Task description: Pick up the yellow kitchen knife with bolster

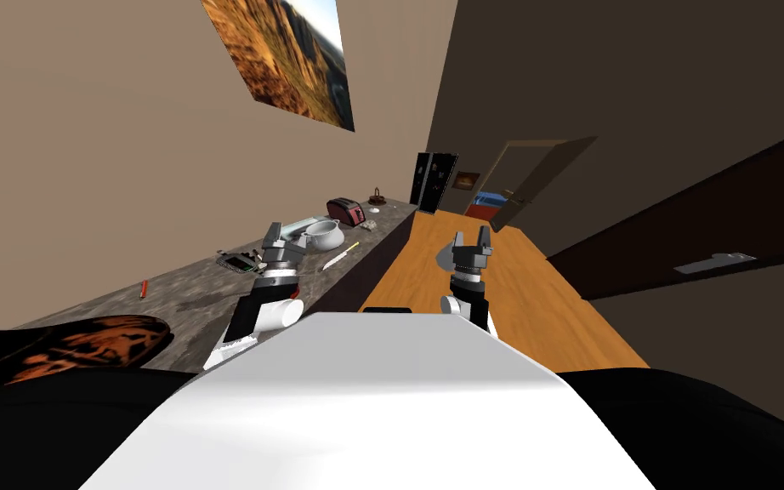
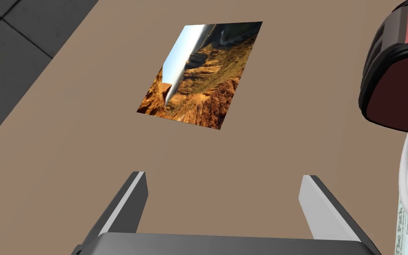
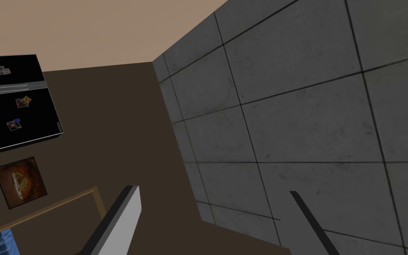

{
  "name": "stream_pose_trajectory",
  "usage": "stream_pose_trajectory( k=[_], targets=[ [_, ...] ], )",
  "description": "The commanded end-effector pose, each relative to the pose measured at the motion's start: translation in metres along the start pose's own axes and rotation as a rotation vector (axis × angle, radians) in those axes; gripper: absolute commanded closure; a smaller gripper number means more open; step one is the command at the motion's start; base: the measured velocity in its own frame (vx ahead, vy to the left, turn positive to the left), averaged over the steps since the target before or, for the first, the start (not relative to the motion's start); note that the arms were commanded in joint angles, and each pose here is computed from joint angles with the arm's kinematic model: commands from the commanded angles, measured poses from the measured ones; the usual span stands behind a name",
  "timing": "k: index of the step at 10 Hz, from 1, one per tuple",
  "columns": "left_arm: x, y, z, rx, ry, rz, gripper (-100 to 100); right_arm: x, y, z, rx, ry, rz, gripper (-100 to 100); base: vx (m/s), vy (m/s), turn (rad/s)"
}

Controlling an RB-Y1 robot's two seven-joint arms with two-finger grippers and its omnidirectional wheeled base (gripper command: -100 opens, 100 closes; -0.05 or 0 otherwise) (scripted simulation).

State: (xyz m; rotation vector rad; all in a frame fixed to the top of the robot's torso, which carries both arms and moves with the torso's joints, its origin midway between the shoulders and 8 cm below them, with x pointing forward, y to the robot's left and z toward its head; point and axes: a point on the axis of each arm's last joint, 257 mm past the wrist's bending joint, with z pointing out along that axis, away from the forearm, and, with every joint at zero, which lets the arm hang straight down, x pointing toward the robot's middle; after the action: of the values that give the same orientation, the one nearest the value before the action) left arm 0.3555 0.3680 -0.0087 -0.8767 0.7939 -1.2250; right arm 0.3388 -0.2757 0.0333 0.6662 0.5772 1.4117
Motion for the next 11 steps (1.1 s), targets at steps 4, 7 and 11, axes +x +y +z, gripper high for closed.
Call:
stream_pose_trajectory(
  k=[4, 7, 11],
  targets=[
    [-0.058, 0.048, -0.01, -0.2, -0.056, -0.048, -100, 0.0, 0.0, 0.0, 0.0, 0.0, 0.0, 0, 0.171, -0.175, 0.17],
    [-0.086, 0.073, -0.02, -0.315, -0.094, -0.075, -100, 0.0, 0.0, 0.0, 0.0, 0.0, 0.0, 0, 0.143, -0.143, 0.111],
    [-0.114, 0.094, -0.032, -0.417, -0.135, -0.093, -100, 0.0, 0.0, 0.0, 0.0, 0.0, 0.0, 0, 0.087, -0.083, 0.092]
  ],
)
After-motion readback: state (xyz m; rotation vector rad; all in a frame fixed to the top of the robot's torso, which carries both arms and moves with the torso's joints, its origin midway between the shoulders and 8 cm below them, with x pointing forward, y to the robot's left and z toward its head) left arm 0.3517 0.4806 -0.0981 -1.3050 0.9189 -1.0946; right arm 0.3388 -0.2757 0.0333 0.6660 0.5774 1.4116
